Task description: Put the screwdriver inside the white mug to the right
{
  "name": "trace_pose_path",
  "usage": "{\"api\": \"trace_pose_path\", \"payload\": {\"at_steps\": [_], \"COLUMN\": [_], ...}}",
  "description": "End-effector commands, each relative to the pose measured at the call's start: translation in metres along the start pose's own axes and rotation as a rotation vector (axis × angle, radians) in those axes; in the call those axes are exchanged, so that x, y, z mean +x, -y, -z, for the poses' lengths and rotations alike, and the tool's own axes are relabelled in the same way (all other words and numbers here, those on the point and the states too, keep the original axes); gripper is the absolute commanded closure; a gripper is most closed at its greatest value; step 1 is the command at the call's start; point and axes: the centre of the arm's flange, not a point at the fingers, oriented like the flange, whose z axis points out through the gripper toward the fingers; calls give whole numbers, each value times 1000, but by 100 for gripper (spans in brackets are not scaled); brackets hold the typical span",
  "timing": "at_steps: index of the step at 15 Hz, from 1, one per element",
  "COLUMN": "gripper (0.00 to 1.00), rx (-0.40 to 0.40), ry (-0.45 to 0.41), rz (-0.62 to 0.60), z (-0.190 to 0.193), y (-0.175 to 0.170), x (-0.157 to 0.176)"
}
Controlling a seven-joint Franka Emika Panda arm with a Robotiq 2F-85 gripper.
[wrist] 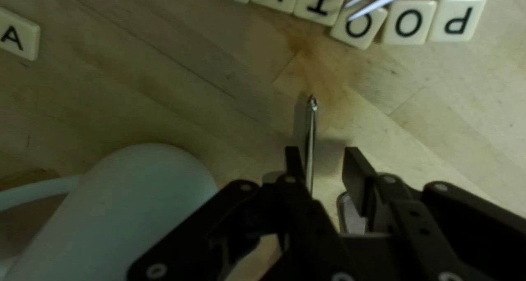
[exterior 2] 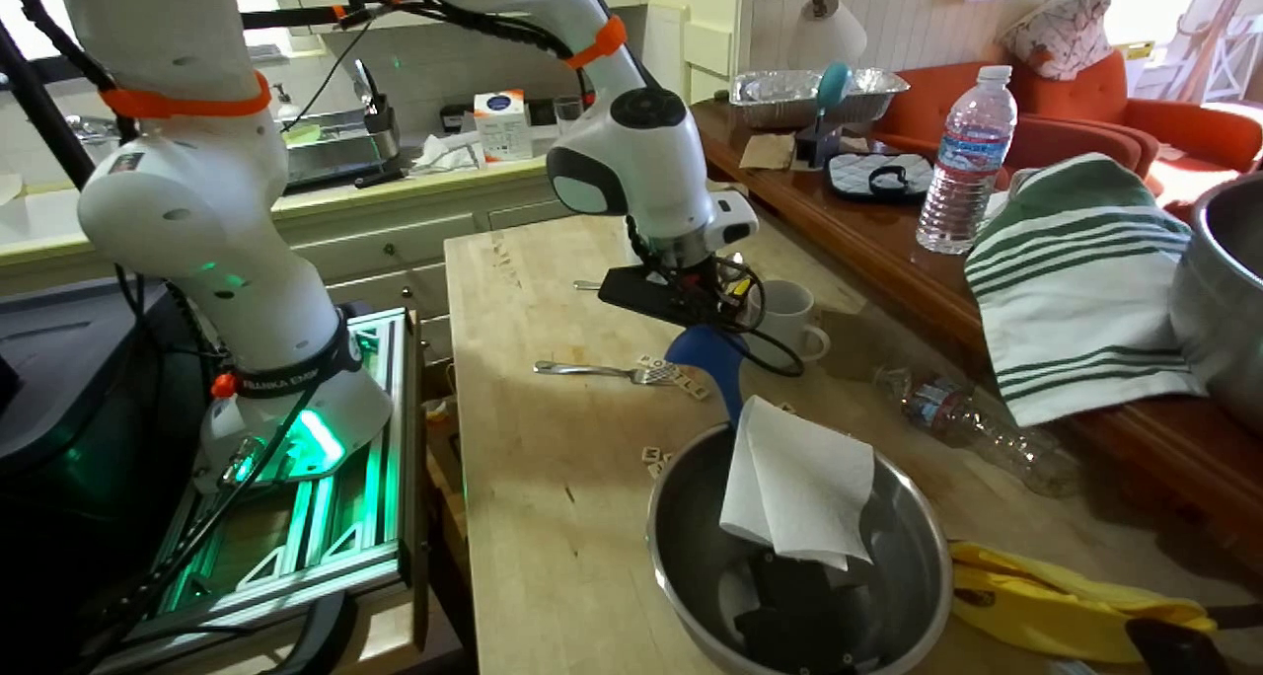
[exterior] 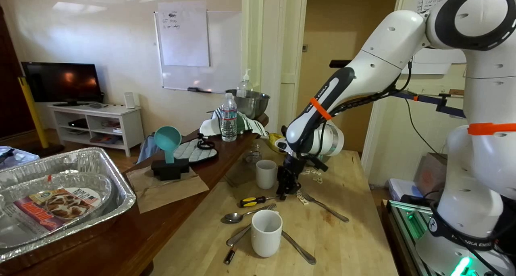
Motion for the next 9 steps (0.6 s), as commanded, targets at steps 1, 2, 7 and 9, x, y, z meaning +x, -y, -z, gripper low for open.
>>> {"api": "trace_pose_path", "payload": {"at_steps": [1, 2, 7, 9], "gripper": [74, 73, 88, 100], "rx": [-6, -5, 7, 11], "ry": [-20, -20, -20, -19], "rz": [45, 47, 69, 80], "z": [-23, -23, -25, -25], "y": [-9, -9, -8, -6], "x": [-12, -12, -9, -7]}}
